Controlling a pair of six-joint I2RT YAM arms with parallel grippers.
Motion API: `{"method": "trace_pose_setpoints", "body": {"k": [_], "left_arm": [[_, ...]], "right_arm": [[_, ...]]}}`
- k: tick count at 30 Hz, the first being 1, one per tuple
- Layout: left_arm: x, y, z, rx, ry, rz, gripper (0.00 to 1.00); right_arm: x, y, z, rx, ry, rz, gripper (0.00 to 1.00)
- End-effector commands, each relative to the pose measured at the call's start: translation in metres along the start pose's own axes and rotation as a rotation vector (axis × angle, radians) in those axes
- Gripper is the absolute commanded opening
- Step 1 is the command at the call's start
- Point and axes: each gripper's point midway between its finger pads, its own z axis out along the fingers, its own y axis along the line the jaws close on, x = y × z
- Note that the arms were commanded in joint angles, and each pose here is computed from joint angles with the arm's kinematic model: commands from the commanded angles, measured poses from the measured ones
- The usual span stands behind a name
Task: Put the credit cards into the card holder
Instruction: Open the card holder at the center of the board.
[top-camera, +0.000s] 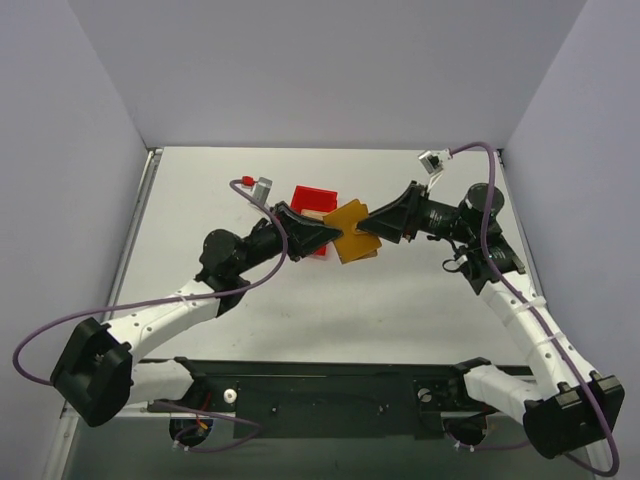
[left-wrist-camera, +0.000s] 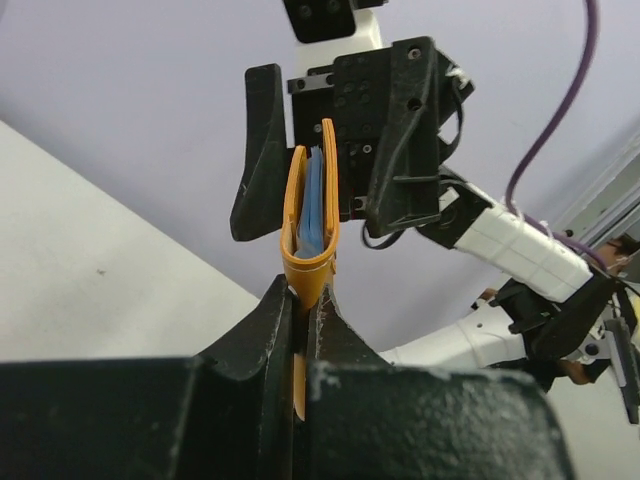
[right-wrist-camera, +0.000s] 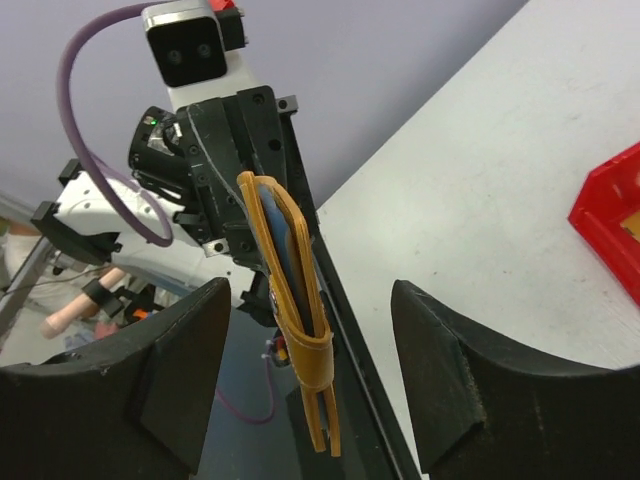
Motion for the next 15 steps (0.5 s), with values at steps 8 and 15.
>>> {"method": "trace_pose_setpoints", "body": {"k": [8,15], "left_arm": [[-0.033,0.035,-0.004,-0.473,0.007,0.266,0.0],[-0.031,0.048,-0.006,-0.688,0.017,0.337,0.0]], "right_arm": [[-0.011,-0.028,-0.02,0.4,-0.008,-0.195,0.62],[0.011,-0.046,0.003,0.592,0.092,-0.284,0.54]]}}
